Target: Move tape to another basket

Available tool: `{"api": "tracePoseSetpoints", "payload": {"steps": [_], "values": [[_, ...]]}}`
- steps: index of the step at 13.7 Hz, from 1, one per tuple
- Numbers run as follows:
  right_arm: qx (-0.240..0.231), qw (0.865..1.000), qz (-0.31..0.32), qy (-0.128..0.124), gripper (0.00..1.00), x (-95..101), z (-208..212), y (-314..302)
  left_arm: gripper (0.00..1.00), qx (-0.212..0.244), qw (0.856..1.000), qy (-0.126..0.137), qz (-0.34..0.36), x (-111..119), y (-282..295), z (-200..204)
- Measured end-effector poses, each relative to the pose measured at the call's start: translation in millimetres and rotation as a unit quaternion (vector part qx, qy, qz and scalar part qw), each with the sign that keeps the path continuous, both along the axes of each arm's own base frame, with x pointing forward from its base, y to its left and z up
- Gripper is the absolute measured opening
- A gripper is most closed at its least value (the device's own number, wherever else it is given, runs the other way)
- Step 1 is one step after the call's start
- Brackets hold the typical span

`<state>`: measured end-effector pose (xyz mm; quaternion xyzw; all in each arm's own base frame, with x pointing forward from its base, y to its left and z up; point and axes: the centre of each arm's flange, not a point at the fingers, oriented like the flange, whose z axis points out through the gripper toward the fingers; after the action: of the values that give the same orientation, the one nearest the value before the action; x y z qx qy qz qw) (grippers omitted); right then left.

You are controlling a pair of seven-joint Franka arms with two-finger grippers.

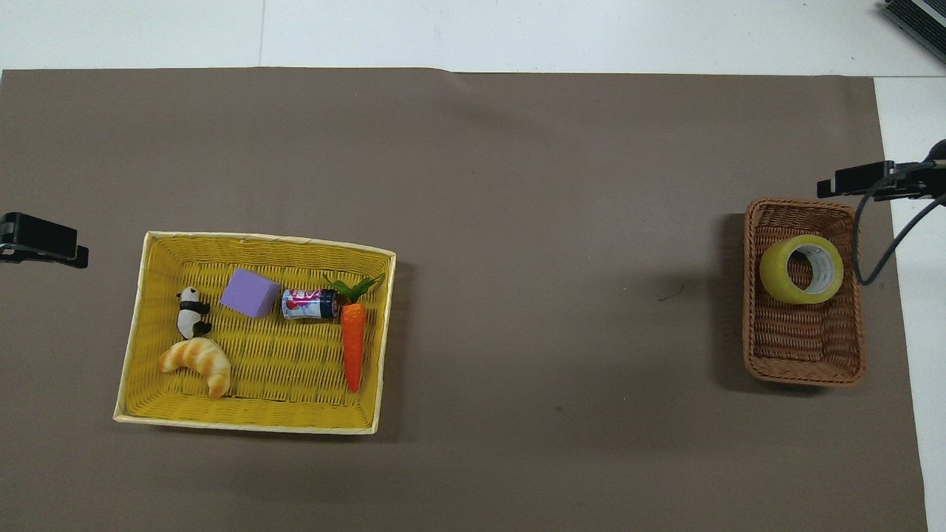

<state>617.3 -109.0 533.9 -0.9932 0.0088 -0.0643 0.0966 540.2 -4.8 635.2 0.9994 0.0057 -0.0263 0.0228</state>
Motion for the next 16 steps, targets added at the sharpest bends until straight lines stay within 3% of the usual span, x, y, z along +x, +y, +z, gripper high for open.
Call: {"api": "tracePoseSetpoints", "payload": {"steps": [10, 16], "values": [[-0.072, 0.995, -0.045, 0.048, 1.0, -63.4, 107, 65, 1.0, 0.0, 1.0, 0.0, 0.0, 0, 0, 0], [-0.082, 0.994, -0.061, 0.048, 1.0, -69.9, 115, 93, 1.0, 0.0, 1.0, 0.0, 0.0, 0, 0, 0]]}}
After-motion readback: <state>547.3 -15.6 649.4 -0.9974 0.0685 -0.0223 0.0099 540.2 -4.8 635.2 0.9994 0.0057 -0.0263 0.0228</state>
